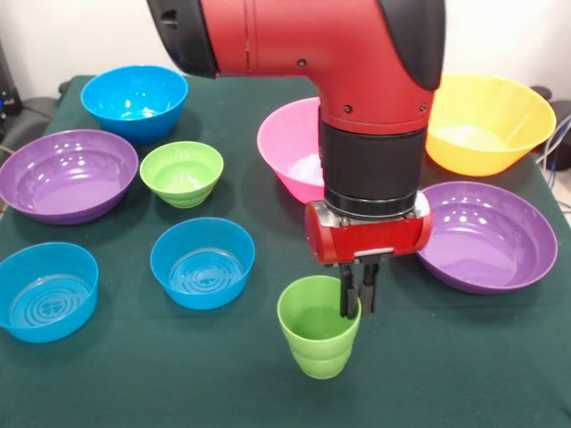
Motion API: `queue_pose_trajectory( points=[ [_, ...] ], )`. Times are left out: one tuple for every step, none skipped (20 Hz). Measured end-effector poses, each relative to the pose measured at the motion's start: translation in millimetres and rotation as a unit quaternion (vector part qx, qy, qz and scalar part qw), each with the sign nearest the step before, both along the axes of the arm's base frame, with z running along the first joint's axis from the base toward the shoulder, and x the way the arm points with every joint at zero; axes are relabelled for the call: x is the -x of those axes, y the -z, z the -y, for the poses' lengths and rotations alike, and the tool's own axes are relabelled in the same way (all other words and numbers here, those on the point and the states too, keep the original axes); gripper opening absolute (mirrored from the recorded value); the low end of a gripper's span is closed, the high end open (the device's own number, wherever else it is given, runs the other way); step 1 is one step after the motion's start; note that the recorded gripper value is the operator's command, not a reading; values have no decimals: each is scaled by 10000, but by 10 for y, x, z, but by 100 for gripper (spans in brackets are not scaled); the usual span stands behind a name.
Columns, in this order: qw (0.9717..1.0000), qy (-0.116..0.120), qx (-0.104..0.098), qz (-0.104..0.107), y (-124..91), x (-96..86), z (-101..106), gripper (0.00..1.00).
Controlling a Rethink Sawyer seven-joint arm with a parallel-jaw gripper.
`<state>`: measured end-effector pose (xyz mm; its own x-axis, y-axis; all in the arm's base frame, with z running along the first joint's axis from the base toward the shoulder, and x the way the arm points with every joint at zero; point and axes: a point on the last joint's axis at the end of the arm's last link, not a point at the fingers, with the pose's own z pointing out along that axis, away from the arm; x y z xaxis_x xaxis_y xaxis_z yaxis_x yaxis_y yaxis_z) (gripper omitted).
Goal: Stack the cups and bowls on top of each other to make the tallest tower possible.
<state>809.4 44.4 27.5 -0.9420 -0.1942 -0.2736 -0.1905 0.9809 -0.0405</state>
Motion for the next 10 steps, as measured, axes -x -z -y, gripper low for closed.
queue_pose_trajectory(
  points=[
    [10000,-60,53,12,23,-4,-43,0],
    [9999,-79,71,12,33,-2,-54,0],
    [9999,-91,84,13,41,0,-61,0],
    [9999,-122,119,6,63,10,-78,0],
    [9998,-153,157,-9,89,25,-91,0],
    [9997,-179,192,-26,115,42,-101,0],
    [9994,-216,248,-59,160,74,-111,0],
    [9992,-248,301,-95,203,106,-116,0],
    [9986,-310,404,-164,291,170,-119,0],
    [9983,-333,444,-189,325,194,-117,0]
  ],
)
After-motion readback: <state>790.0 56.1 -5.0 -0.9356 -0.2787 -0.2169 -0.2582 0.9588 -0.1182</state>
